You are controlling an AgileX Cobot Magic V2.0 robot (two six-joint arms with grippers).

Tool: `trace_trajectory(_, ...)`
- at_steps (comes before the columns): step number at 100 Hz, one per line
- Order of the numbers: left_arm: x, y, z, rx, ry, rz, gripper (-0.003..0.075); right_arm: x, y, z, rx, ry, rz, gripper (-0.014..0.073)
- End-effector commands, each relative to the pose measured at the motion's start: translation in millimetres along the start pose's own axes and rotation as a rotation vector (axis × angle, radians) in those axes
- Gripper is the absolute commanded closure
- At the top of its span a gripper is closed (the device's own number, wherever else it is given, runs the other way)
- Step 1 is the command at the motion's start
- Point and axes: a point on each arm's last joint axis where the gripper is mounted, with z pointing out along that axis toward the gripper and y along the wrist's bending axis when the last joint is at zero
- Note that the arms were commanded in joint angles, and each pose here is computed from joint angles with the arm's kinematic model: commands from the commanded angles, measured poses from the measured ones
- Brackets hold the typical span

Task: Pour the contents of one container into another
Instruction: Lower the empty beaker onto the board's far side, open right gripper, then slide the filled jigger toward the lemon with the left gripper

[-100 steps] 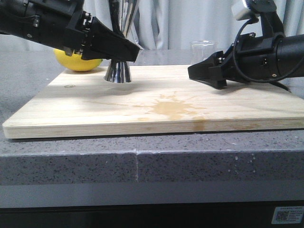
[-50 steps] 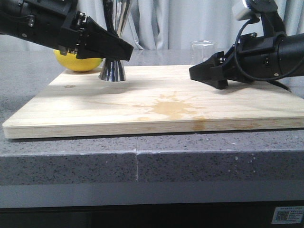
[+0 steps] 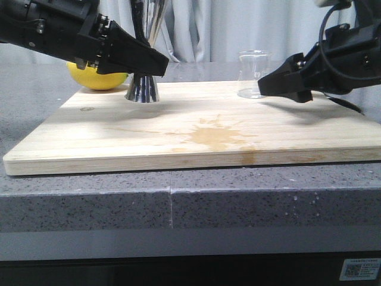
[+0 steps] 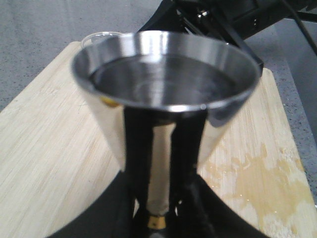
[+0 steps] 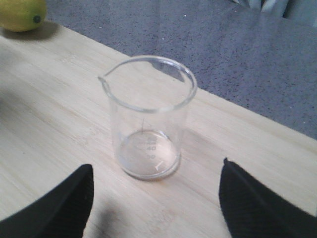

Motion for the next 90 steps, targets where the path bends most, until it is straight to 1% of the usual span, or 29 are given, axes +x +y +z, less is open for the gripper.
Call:
trace_trajectory(1, -33, -6, -12, -0.003, -0.118, 0.039, 0.0687, -29, 0, -17, 0.028, -0.108, -0.025, 0.0113)
trace_trajectory(16, -33, -6, -12, -0.004, -0.118, 0.048, 0.0687, -46, 0, -36, 0.095, -0.098, -0.064, 0.0114)
trace_trajectory(27, -32, -6, -12, 0.0, -0.119, 0.054, 0.0687, -60, 1, -50, 0.137, -0.116, -0.094, 0.0114)
trace_trajectory(40, -34, -4, -17, 0.02, -0.172, 0.049, 0.0687, -71, 2, -63, 0.172, -0.132, -0.117, 0.0114)
trace_trajectory(56, -27, 4, -29, 0.037, -0.219, 0.021, 0.0687, -76, 3, -69, 0.191, -0.135, -0.126, 0.0116)
trace_trajectory(72, -22, 6, -33, 0.023, -0.213, 0.006, 0.0687, -76, 3, -69, 0.192, -0.133, -0.121, 0.0116)
trace_trajectory(90, -19, 5, -33, 0.019, -0.216, 0.019, 0.0687, -76, 3, -69, 0.192, -0.133, -0.121, 0.0116)
